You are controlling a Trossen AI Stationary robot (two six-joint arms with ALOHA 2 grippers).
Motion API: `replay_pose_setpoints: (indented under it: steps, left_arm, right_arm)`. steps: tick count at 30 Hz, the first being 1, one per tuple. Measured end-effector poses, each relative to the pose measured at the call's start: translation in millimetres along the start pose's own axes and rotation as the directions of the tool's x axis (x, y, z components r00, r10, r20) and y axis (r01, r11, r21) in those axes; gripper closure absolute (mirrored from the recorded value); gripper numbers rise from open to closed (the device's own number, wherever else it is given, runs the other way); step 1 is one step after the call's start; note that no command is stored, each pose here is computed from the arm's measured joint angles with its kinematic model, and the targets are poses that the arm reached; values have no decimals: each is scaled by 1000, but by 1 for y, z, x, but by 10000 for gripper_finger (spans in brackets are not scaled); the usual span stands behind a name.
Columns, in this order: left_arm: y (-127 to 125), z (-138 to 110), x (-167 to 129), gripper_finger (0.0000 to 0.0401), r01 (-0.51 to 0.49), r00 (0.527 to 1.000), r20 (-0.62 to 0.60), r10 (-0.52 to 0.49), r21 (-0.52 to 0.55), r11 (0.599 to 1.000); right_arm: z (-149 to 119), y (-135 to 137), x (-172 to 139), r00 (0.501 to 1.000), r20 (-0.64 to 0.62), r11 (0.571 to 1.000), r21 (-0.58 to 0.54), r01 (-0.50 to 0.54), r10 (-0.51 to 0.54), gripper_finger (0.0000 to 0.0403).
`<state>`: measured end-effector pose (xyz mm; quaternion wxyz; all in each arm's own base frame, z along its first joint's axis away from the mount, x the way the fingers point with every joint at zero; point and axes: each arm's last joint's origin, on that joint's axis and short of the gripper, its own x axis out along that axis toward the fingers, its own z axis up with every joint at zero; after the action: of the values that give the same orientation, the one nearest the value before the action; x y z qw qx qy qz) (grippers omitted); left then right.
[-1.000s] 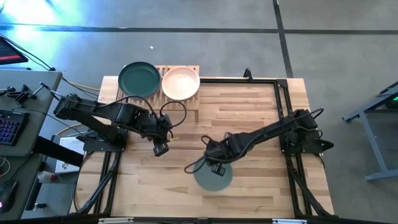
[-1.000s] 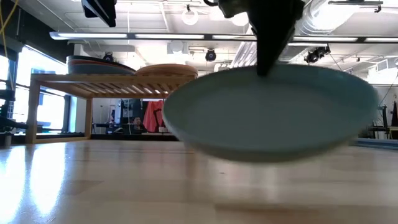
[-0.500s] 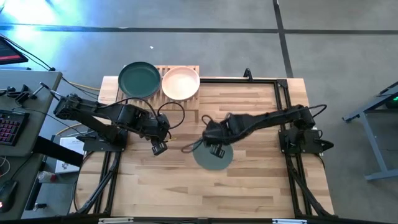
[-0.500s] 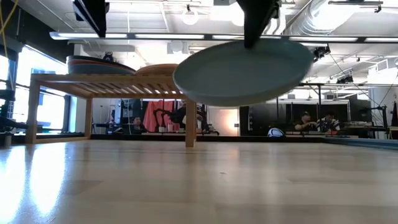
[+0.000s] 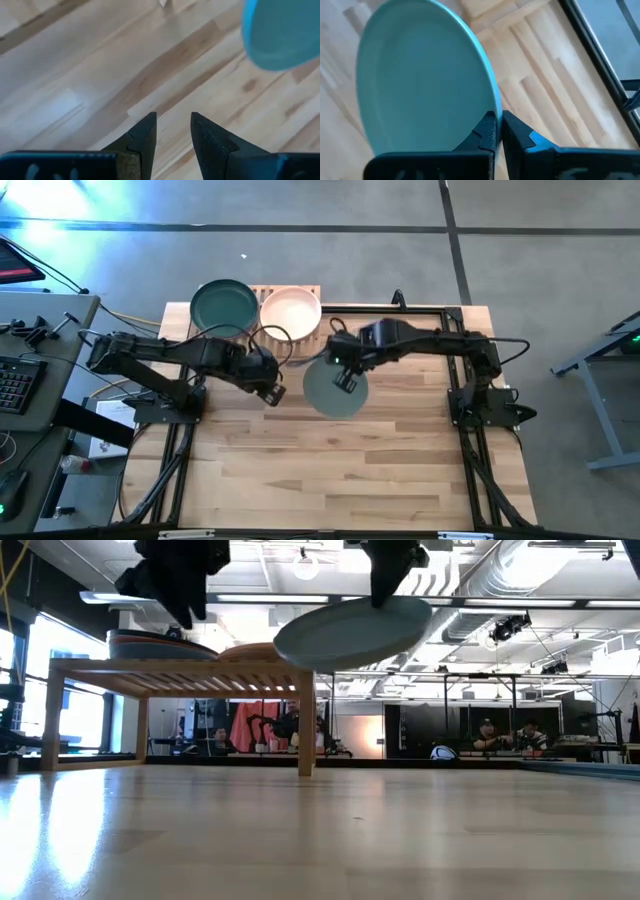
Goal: Place and stack plates onto a shelf
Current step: Stack the blue plate on the top of the white plate
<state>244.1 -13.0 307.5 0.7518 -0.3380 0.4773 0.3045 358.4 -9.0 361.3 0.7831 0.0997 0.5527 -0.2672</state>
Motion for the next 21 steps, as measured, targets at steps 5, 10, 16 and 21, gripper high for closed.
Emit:
replay_pose_setpoints:
  steps: [5,10,16,21]
  left_arm:
    - [-4,13,1,292,84,995,66,-81,-38,996]
    - [-11,23,-1,290,174,975,145,-169,-26,984]
    - [-12,29,-1,292,199,964,184,-190,-29,980]
    - [-10,31,-1,297,196,964,188,-186,-36,980]
  right_arm:
    - [10,-17,0,1000,7,999,34,-6,6,403]
    - [16,-23,1,999,16,998,37,-49,49,403]
    - [23,-21,1,990,68,992,8,-128,127,403]
    - [27,-21,1,984,92,988,9,-152,151,403]
